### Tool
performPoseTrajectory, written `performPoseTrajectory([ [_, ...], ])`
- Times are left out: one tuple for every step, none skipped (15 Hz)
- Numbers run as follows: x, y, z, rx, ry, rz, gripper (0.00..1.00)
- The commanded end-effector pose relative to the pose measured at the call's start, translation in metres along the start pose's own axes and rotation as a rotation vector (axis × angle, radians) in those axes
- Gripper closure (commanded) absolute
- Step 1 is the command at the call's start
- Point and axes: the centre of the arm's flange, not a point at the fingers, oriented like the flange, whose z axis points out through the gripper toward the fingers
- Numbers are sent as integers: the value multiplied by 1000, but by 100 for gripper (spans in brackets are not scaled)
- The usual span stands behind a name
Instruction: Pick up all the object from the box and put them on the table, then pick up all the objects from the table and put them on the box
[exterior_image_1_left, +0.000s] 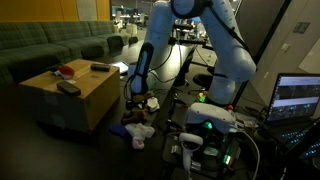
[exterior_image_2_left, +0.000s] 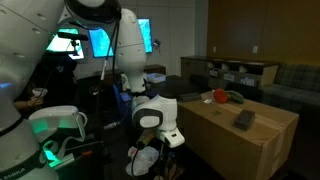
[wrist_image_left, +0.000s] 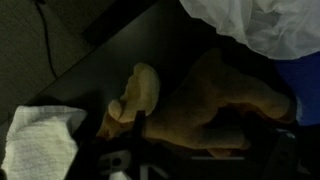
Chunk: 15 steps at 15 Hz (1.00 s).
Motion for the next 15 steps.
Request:
performPoseTrajectory([
  [-9, -7, 12, -39, 39, 77, 0],
  [-12, -8, 15, -50, 39, 87, 0],
  [-14, -11, 21, -65, 38, 98, 0],
  [-17, -12, 23, -75, 36, 108, 0],
  [-19, -13, 26, -84, 37, 120, 0],
  [-21, -15, 31, -93, 38, 135, 0],
  [-22, -16, 35, -107, 43, 155, 0],
  [-22, -16, 38, -114, 48, 179, 0],
  [-22, -17, 42, -122, 58, 213, 0],
  [-20, -17, 45, -137, 69, 245, 0],
  [-19, -17, 49, -151, 79, 273, 0],
  [-17, -17, 51, -156, 88, 300, 0],
  [-15, -17, 54, -166, 97, 325, 0],
  [-13, -16, 56, -173, 107, 347, 0],
  [-10, -15, 55, -179, 117, 367, 0],
])
